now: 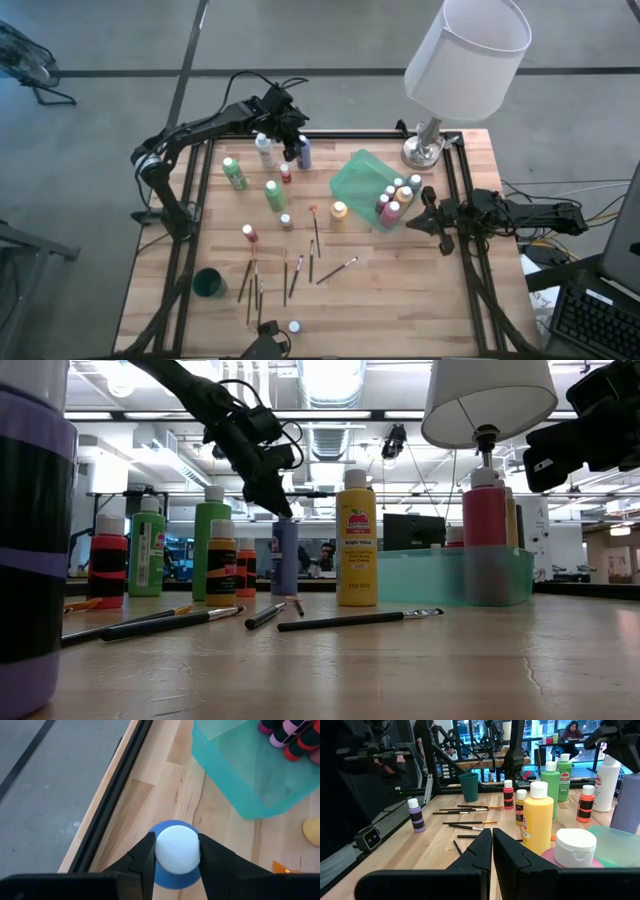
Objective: Pick & Place Paint Supplies
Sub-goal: Put the big blue paint bottle into the green bin
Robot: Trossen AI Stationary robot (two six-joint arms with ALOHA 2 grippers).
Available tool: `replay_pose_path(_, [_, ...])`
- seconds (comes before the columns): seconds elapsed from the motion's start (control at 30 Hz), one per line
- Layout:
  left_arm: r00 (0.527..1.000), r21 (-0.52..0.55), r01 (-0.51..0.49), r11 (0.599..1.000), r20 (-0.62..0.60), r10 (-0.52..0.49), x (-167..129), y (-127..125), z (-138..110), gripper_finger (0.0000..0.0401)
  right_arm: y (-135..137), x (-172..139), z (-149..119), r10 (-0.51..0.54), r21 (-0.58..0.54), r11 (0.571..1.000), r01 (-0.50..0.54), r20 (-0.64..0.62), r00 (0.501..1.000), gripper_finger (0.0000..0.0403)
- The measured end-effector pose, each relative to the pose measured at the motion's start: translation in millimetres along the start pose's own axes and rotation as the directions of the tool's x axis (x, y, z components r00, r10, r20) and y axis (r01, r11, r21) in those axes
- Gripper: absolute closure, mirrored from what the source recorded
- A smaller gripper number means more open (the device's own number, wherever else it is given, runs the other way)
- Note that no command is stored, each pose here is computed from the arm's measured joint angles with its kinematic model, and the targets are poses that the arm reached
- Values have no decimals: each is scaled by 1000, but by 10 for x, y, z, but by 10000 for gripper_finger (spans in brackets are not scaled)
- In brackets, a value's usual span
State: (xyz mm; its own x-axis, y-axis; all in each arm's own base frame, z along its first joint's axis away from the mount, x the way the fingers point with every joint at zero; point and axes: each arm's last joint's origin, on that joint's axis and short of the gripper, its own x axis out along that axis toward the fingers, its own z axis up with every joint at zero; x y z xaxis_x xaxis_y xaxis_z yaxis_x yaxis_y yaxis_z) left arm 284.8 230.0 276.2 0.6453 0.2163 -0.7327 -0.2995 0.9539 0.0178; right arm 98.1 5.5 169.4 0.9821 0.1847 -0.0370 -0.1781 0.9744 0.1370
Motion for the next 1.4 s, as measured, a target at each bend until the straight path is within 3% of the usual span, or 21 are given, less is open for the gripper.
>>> replay_pose_path(0.4, [1000,-20,1,1000,0,-1,-45,-7,21,278,0,0,0,0,0,1000,0,0,1000,390])
replay_pose_path(0.7, [993,11,-27,1000,118,25,-337,-14,403,278,0,0,0,0,0,1000,0,0,1000,390])
replay_pose_path(1.17, [926,238,40,970,355,-125,-833,-619,1094,278,0,0,0,0,0,1000,0,0,1000,390])
replay_pose_path(1.4, [920,278,59,959,358,-160,-646,-745,1218,277,0,0,0,0,0,1000,0,0,1000,390])
